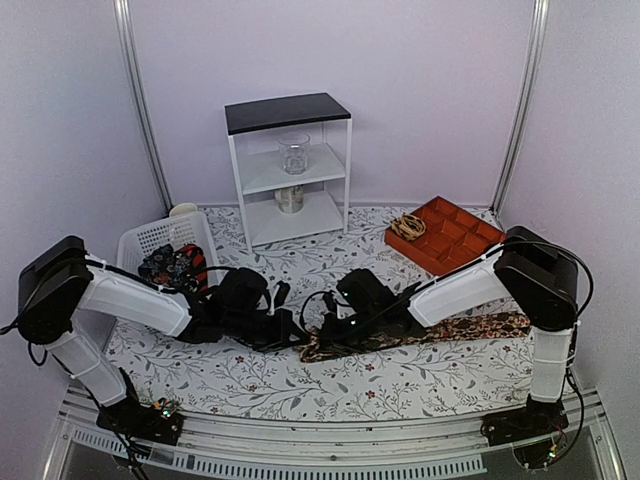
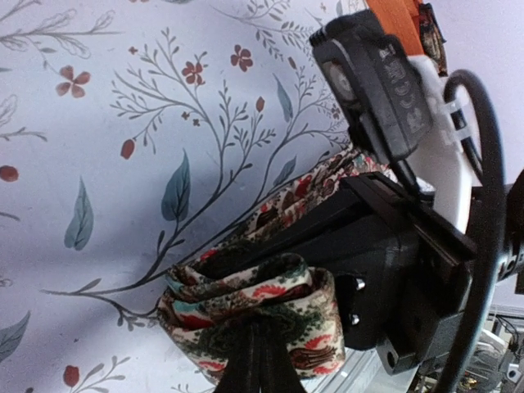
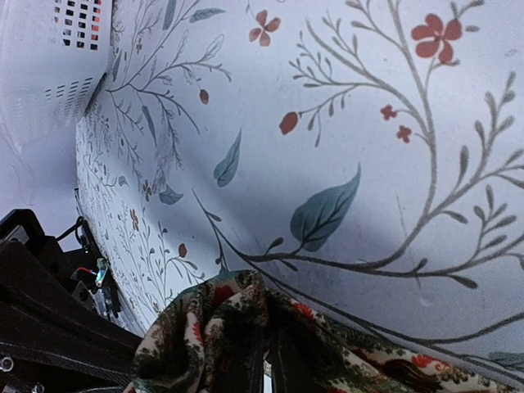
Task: Roll the ties
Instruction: Roll the tie at the center of the board.
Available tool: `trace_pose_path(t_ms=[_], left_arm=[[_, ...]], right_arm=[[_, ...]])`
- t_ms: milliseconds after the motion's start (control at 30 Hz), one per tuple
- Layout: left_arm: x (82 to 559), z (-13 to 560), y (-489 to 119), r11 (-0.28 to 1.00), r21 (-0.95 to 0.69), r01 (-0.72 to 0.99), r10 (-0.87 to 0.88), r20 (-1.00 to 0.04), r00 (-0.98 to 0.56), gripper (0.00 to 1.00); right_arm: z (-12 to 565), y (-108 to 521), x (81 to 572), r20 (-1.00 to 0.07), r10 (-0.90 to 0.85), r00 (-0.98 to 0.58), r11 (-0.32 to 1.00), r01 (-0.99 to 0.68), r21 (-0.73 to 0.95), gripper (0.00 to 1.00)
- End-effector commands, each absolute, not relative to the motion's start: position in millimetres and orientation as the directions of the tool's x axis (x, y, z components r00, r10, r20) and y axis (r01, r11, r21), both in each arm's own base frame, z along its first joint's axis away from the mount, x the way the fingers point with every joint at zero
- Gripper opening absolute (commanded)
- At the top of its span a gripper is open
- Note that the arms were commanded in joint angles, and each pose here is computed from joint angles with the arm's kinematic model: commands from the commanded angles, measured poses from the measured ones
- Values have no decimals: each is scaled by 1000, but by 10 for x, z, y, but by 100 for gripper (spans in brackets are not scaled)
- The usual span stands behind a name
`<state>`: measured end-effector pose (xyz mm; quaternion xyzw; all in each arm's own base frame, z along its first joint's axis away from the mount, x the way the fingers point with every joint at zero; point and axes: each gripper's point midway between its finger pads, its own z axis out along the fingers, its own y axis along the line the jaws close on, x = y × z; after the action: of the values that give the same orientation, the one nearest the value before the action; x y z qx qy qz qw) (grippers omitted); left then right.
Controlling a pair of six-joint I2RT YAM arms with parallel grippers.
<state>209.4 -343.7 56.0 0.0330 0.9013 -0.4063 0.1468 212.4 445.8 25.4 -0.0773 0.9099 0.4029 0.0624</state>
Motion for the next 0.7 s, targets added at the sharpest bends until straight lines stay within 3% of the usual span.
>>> trace_pose_path(t_ms=[0,500,667], left_arm=[[2069,602,-3558,666,-712,225,-18,-317,-948,0],[2101,592,-3774,656,-713,248,8,-322,-947,0],[2144,549,-3919,645,-719,258,23,-319,-947,0]], right_arm=[[520,4380,2212,-253,-47,-966,641,-223,735,7],[565,3876,2276,-313,65,-948,706,-178,685,11],[686,3833,2272,-330,83,-940,691,-184,699,20]])
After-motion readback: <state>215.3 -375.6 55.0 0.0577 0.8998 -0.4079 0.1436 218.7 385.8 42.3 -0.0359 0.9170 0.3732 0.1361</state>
